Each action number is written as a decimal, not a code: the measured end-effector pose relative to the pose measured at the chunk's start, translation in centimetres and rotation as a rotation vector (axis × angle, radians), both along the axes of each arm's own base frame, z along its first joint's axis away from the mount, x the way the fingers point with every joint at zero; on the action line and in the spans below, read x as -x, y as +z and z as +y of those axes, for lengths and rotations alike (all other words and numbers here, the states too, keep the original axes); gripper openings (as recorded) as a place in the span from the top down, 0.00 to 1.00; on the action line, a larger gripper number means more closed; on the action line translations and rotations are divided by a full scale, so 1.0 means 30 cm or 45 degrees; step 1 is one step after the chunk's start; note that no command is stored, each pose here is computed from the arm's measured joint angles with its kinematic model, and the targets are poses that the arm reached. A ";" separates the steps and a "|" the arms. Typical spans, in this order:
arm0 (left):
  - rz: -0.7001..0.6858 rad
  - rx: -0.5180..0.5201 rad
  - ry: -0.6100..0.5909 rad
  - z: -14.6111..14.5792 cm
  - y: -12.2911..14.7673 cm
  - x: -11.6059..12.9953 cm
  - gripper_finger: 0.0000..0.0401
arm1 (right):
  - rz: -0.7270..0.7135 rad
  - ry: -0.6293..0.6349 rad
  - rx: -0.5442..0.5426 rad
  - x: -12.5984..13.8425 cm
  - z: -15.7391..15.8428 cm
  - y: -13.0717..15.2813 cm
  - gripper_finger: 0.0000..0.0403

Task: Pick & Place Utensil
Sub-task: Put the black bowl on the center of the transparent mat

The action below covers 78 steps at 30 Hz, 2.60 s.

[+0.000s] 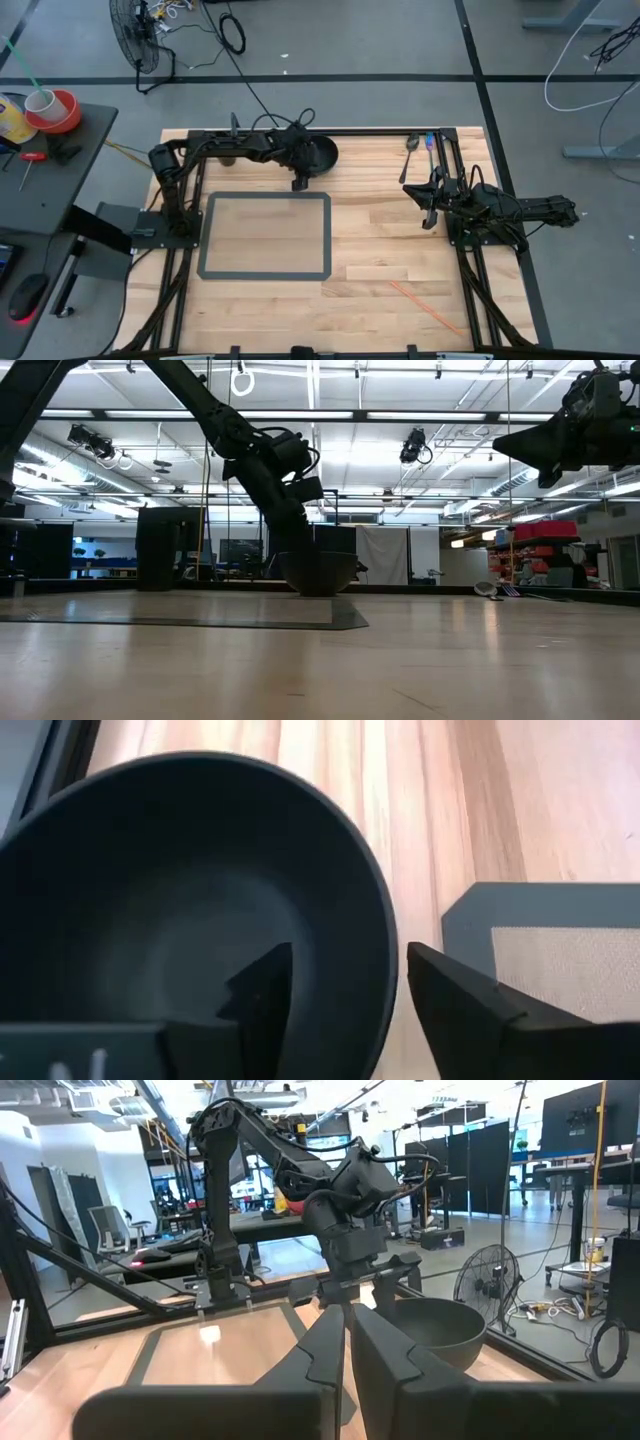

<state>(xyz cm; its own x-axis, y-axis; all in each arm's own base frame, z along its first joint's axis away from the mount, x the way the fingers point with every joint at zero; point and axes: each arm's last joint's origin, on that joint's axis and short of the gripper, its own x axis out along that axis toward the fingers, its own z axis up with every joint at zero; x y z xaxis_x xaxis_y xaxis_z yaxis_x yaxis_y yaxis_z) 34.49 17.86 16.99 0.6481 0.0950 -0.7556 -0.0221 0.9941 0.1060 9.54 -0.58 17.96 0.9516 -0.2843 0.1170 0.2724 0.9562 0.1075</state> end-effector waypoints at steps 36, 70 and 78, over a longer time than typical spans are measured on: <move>0.420 -0.002 0.265 -0.575 0.246 0.121 0.97 | 0.000 0.001 0.000 0.000 0.000 0.000 0.93; 0.066 0.196 0.506 -0.976 0.055 0.337 0.98 | 0.000 0.001 0.000 0.000 0.000 0.000 0.93; 0.119 0.213 0.496 -0.986 0.051 0.351 0.92 | 0.000 0.001 0.000 0.000 0.000 0.000 0.93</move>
<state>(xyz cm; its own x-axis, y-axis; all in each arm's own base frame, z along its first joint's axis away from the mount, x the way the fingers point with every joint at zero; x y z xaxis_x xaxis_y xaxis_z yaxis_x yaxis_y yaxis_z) 23.95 -11.71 18.51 0.5160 0.1904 -0.8351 -0.3973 0.9169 -0.0365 9.54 -0.58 17.95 0.9517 -0.2839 0.1171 0.2720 0.9563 0.1075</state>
